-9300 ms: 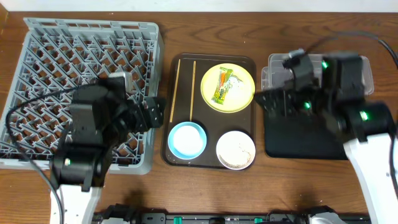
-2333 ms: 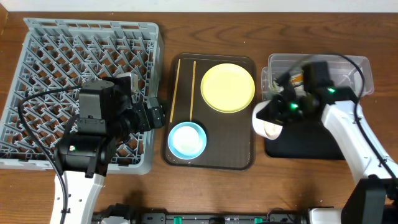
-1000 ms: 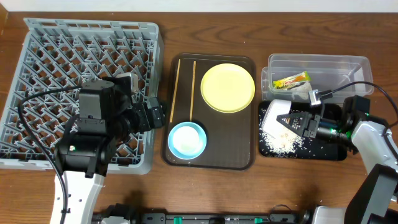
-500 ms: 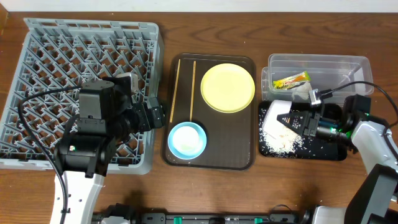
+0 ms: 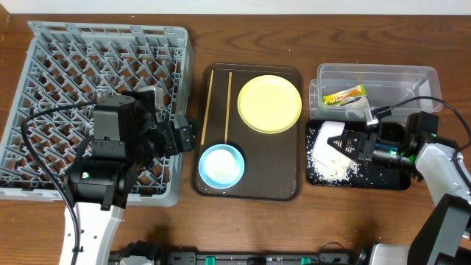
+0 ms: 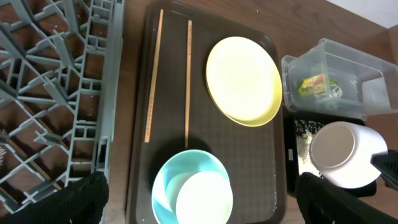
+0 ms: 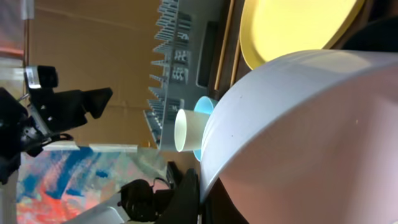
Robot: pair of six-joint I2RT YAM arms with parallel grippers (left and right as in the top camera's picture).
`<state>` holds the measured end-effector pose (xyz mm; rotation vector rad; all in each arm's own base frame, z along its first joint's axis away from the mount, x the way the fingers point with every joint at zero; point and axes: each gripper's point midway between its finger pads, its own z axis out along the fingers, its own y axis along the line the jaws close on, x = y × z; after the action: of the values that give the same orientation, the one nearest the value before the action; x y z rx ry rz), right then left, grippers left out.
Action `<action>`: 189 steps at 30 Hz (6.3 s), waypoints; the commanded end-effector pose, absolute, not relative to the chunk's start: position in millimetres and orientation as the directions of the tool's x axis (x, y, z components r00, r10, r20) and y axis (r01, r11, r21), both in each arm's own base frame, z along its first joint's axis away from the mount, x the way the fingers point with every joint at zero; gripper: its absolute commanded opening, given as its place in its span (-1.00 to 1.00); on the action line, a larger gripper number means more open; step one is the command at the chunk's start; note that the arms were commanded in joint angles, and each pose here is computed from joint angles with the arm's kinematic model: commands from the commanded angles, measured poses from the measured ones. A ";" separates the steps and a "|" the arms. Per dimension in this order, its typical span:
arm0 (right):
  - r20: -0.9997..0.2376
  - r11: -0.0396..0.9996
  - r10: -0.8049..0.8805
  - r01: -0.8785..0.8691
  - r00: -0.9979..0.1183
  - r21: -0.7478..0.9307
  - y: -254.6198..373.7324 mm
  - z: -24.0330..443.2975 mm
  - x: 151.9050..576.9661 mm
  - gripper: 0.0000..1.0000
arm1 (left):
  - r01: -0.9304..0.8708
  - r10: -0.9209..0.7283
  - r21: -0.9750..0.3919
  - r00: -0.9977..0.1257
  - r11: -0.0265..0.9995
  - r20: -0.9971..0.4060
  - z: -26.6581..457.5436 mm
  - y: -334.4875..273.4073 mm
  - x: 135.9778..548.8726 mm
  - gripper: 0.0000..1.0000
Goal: Sort waste into correct bins and load items into the dishwasher
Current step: 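Tip the white bowl over the black tray to dump the rice, then set the white bowl back down on the brown tray, then grasp the white cup with the right gripper and lift it, then hand the white cup from the right gripper to the left gripper, then place the white cup into the dish rack with the left gripper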
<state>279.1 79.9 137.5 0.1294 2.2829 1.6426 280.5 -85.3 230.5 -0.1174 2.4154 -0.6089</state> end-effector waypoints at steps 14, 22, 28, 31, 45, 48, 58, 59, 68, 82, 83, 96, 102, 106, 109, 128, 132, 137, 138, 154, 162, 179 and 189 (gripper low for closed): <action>-0.363 0.850 -0.080 -0.254 -0.928 0.462 137.9 173.6 305.8 -0.97 | 0.081 -0.226 -0.463 -0.790 0.883 -0.570 236.4 -88.8 280.7 0.93; -0.276 0.903 -0.260 -0.335 -0.925 0.271 212.8 133.4 258.1 -0.97 | 0.082 -0.226 -0.463 -0.790 0.883 -0.571 236.4 -88.8 280.8 0.93; -0.206 0.968 -0.213 -0.234 -0.955 0.087 219.1 95.8 242.4 -0.97 | 0.082 -0.226 -0.463 -0.790 0.883 -0.570 236.4 -88.9 280.7 0.93; -0.177 0.978 -0.192 -0.202 -0.965 0.044 220.8 80.3 239.5 -0.98 | 0.081 -0.226 -0.463 -0.790 0.883 -0.570 236.4 -88.8 280.7 0.93; -0.294 0.973 -0.128 -0.177 -0.947 0.147 212.9 118.9 273.1 0.20 | 0.085 -0.227 -0.464 -0.786 0.882 -0.575 237.5 -89.0 281.6 0.93; -0.345 0.956 -0.078 -0.168 -0.935 0.241 200.0 150.3 287.2 0.21 | 0.083 -0.226 -0.463 -0.788 0.882 -0.573 237.0 -88.9 281.3 0.93; -0.398 0.798 -0.171 -0.363 -0.902 0.480 202.1 195.6 279.8 0.16 | 0.125 -0.192 -0.506 -0.827 0.854 -0.528 233.3 -105.5 269.9 0.91; -0.400 0.797 -0.175 -0.368 -0.900 0.479 202.3 195.6 279.7 0.17 | 0.133 -0.171 -0.499 -0.839 0.856 -0.517 229.7 -108.1 266.0 0.90; -0.382 0.718 -0.249 -0.434 -0.890 0.544 234.9 196.3 260.8 -0.15 | -0.134 -0.267 -0.309 -0.856 0.942 -0.442 196.6 -66.2 255.5 0.89; -0.322 0.794 -0.414 -0.511 -0.851 0.329 303.3 102.5 254.9 0.08 | -0.321 -0.426 -0.293 -0.785 0.900 -0.450 205.4 -32.3 239.4 0.90; -0.305 0.798 -0.420 -0.508 -0.855 0.325 304.6 94.4 254.2 0.06 | -0.317 -0.419 -0.286 -0.791 0.904 -0.446 204.7 -31.9 235.7 0.89; -0.293 0.823 -0.371 -0.458 -0.881 0.335 297.8 90.0 269.6 -0.98 | -0.051 -0.345 -0.528 -0.810 0.848 -0.475 240.7 -86.1 243.0 0.90; -0.461 0.742 -0.293 -0.503 -0.838 0.443 266.4 175.6 286.5 -0.98 | 0.212 -0.285 -0.715 -0.814 0.667 -0.507 286.6 -132.8 249.2 0.89; -0.613 0.559 -0.230 -0.618 -0.756 0.553 237.0 250.4 282.1 -0.98 | 0.364 -0.239 -0.787 -0.815 0.498 -0.528 319.7 -152.2 242.7 0.89; -0.707 0.370 -0.191 -0.717 -0.681 0.591 226.9 296.8 264.8 -0.98 | 0.461 -0.195 -0.802 -0.807 0.381 -0.557 341.3 -163.5 236.4 0.89; -0.864 -0.056 -0.155 -0.869 -0.479 0.492 248.4 363.0 220.6 -0.98 | 0.670 0.070 -0.742 -0.739 -0.025 -0.670 376.2 -200.7 183.6 0.73; -0.859 -0.026 -0.168 -0.869 -0.483 0.494 255.0 357.2 223.4 -0.98 | 0.708 0.092 -0.704 -0.699 -0.058 -0.710 380.7 -208.1 177.2 0.72; -0.857 -0.024 -0.170 -0.868 -0.486 0.497 255.8 356.5 223.7 -0.98 | 0.713 0.109 -0.698 -0.689 -0.075 -0.716 381.2 -213.7 172.1 0.63; -0.858 -0.024 -0.169 -0.869 -0.485 0.495 255.9 356.7 223.8 -0.97 | 0.713 0.112 -0.697 -0.688 -0.079 -0.717 381.2 -214.5 171.0 0.62; -0.855 -0.016 -0.171 -0.866 -0.489 0.499 258.0 356.3 224.2 -0.90 | 0.696 0.106 -0.717 -0.712 -0.024 -0.694 369.7 -226.0 184.9 0.17; -0.855 0.034 -0.141 -0.866 -0.499 0.499 244.6 357.2 238.4 -0.17 | 0.671 0.039 -0.733 -0.740 0.114 -0.671 356.8 -223.0 210.3 0.03; -0.504 0.765 0.097 -0.260 -0.858 0.590 117.9 251.7 307.9 -0.06 | -0.195 -0.449 -0.479 -0.739 0.856 -0.501 224.7 -42.9 296.5 -0.09; -0.476 0.850 -0.003 -0.253 -0.880 0.461 129.4 227.7 296.3 0.12 | -0.432 -0.464 -0.189 -0.723 0.882 -0.512 198.8 15.5 268.9 -0.09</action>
<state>293.3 128.7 227.8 -0.1711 2.5594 0.8096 269.6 -13.8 189.9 -0.6004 2.5376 -0.2843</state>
